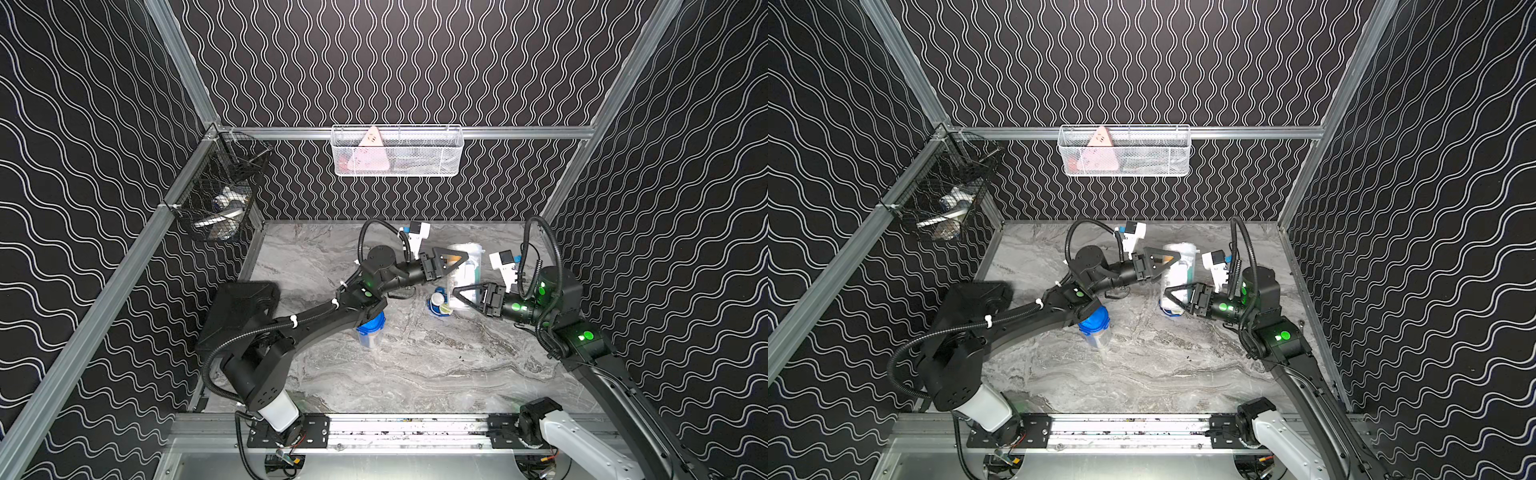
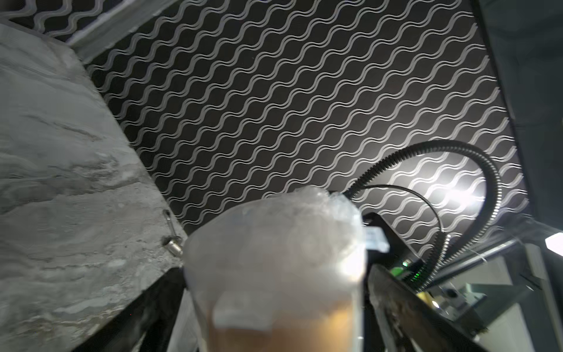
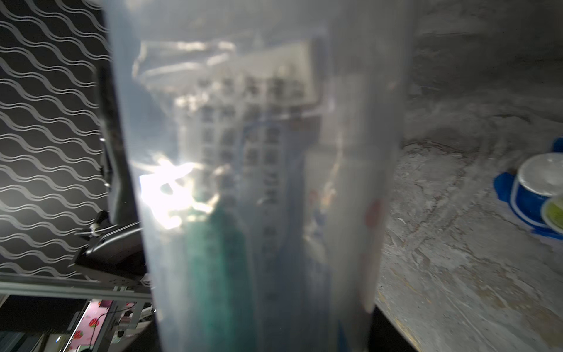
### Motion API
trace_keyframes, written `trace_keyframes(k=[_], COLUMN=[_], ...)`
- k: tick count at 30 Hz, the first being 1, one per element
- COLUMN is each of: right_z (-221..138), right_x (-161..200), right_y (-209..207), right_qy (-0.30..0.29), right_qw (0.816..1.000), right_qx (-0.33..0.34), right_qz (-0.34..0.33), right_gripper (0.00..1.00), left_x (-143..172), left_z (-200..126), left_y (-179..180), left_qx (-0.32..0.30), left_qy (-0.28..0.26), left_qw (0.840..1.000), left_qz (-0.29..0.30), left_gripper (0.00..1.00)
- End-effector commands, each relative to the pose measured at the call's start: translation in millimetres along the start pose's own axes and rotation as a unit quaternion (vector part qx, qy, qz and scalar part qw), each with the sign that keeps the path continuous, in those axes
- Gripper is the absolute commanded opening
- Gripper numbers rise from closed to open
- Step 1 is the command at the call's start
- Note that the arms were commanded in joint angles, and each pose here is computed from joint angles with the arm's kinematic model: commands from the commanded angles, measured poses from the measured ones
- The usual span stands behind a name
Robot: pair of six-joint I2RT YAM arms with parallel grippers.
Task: Take out toiletry kits
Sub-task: 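Adjust the container, then pour the toiletry kits out of the container.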
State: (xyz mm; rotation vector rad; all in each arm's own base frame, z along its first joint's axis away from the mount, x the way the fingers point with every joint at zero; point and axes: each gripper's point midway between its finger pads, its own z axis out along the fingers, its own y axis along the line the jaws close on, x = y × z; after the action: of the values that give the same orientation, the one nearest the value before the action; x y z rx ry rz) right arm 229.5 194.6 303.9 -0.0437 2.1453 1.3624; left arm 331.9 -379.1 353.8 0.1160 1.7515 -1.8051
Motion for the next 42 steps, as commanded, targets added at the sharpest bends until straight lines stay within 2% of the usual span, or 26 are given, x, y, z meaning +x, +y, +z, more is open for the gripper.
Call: trace_keyframes(k=[1, 6, 10, 14, 17, 20, 25, 28, 30, 31, 33, 34, 35, 37, 39, 41, 42], right_z=[-6, -13, -20, -7, 0, 9, 11, 12, 9, 10, 8, 8, 10, 5, 1, 3, 4], right_x=[25, 63, 98, 106, 89, 61, 47, 44, 38, 32, 33, 35, 31, 19, 20, 41, 52], right_y=[-58, -117, -162, -176, -181, -181, -204, -202, -198, -196, -204, -204, -199, -189, -196, -211, -213], right_qy=[0.037, 0.098, 0.173, 0.213, 0.218, 0.205, 0.198, 0.189, 0.18, 0.17, 0.163, 0.169, 0.168, 0.134, 0.109, 0.128, 0.153], right_qw=[0.988, 0.95, 0.9, 0.886, 0.88, 0.873, 0.843, 0.832, 0.83, 0.835, 0.829, 0.822, 0.823, 0.844, 0.846, 0.821, 0.805], right_qx=[0.141, 0.266, 0.35, 0.325, 0.281, 0.206, 0.204, 0.189, 0.19, 0.182, 0.187, 0.175, 0.157, 0.161, 0.167, 0.16, 0.153], right_qz=[0.05, 0.133, 0.197, 0.253, 0.314, 0.392, 0.457, 0.487, 0.492, 0.49, 0.501, 0.515, 0.519, 0.494, 0.494, 0.533, 0.553], right_gripper=[0.51, 0.48, 0.47, 0.47, 0.45, 0.44, 0.47, 0.47, 0.47, 0.49, 0.49, 0.46, 0.44, 0.49, 0.52, 0.5, 0.44], left_x=[-14, -15, -7, 10, 19, 25, 30, 31, 30, 29, 28, 28, 28, 28, 27, 27, 28], left_z=[-12, -54, -94, -117, -130, -138, -143, -146, -148, -148, -146, -145, -144, -146, -148, -148, -147], left_y=[26, 57, 63, 67, 71, 75, 76, 76, 76, 75, 74, 73, 73, 73, 74, 77, 78], left_qx=[-0.1, -0.261, -0.324, -0.332, -0.341, -0.349, -0.353, -0.358, -0.362, -0.362, -0.359, -0.359, -0.36, -0.368, -0.374, -0.378, -0.377], left_qy=[-0.016, -0.015, -0.014, -0.014, -0.013, -0.01, -0.003, -0.002, -0.004, -0.005, -0.005, -0.003, -0.001, 0.006, 0.003, 0.002, 0.003], left_qw=[0.994, 0.96, 0.938, 0.937, 0.934, 0.932, 0.931, 0.929, 0.927, 0.927, 0.929, 0.929, 0.928, 0.925, 0.922, 0.921, 0.921], left_qz=[0.047, 0.103, 0.124, 0.111, 0.106, 0.099, 0.093, 0.095, 0.095, 0.095, 0.093, 0.092, 0.093, 0.096, 0.099, 0.097, 0.093], left_gripper=[0.98, 0.98, 0.98, 0.98, 0.98, 0.97, 0.97, 0.97, 0.97, 0.97, 0.97, 0.97, 0.97, 0.96, 0.97, 0.97, 0.97])
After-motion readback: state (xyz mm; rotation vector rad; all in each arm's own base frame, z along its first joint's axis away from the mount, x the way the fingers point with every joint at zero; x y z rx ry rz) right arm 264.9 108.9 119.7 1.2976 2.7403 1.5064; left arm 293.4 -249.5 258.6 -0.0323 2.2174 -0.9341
